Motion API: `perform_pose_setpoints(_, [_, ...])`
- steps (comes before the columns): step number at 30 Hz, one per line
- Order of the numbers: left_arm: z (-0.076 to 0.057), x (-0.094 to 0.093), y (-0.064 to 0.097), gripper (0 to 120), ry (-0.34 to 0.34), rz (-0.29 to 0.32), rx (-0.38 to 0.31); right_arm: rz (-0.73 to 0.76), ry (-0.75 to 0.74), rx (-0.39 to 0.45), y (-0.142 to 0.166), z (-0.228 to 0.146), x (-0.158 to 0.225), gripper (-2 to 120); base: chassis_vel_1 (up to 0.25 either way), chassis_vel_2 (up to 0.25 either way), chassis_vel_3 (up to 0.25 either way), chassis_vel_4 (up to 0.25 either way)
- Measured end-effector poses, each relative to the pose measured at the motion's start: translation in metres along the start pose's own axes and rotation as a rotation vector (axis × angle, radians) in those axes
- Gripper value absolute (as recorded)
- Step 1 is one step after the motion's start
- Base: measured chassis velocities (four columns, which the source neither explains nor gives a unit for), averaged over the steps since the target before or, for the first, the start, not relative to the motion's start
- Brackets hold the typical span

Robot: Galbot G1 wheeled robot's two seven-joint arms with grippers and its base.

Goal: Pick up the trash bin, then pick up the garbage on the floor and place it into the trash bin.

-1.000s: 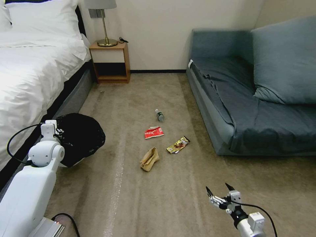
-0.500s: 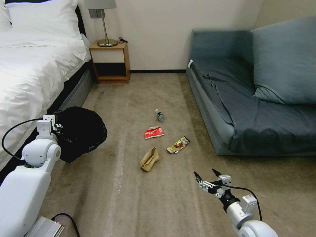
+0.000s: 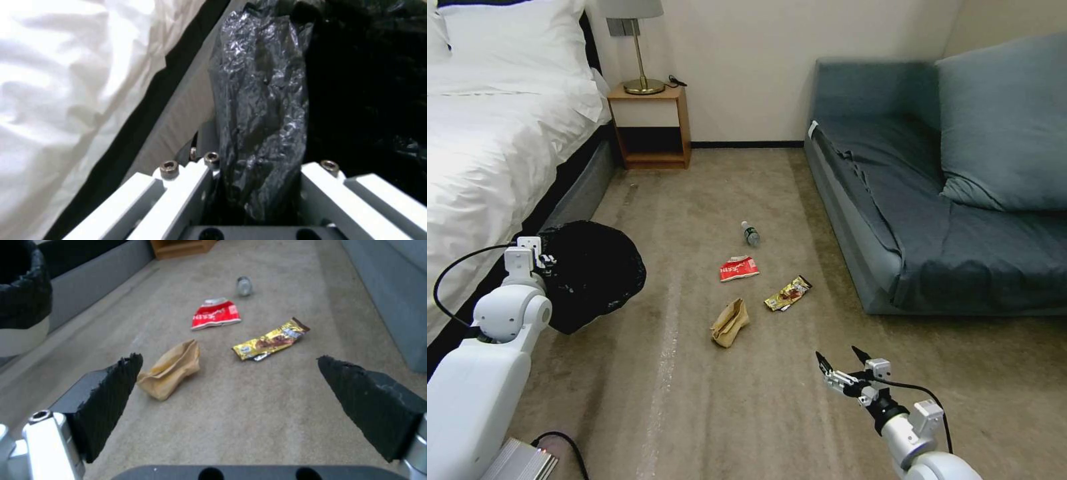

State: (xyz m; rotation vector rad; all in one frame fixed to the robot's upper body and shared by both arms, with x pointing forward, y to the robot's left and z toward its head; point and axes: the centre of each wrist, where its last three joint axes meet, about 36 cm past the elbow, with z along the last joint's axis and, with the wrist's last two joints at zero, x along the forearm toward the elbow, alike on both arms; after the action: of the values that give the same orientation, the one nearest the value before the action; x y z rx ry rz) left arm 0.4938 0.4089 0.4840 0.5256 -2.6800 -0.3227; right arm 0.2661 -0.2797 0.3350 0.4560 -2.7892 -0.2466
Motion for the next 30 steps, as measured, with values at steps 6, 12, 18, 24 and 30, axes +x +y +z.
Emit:
perform_pose_setpoints(6, [0.0, 0.0, 0.004, 4, -0.005, 0.008, 0.001, -0.027, -0.001, 0.009, -0.003, 0.004, 0.0, 100, 0.0, 0.0, 0.0, 0.0])
perform_pose_setpoints(12, [-0.004, 0.001, 0.008, 4, -0.006, 0.012, 0.001, -0.035, 0.004, 0.012, -0.004, 0.006, -0.001, 100, 0.0, 0.0, 0.0, 0.0])
perform_pose_setpoints(18, [-0.008, 0.001, 0.011, 4, -0.009, 0.011, 0.0, -0.036, 0.001, 0.022, -0.009, 0.003, 0.0, 100, -0.01, 0.01, 0.007, -0.01])
perform_pose_setpoints(24, [-0.009, 0.0, 0.011, 4, -0.007, 0.011, 0.001, -0.038, 0.003, 0.023, -0.01, 0.004, 0.001, 100, -0.064, 0.066, 0.055, -0.063])
perform_pose_setpoints(30, [-0.008, 0.0, 0.012, 4, -0.002, 0.012, 0.002, -0.038, 0.005, 0.025, -0.011, 0.005, 0.001, 100, -0.064, 0.051, 0.057, -0.039])
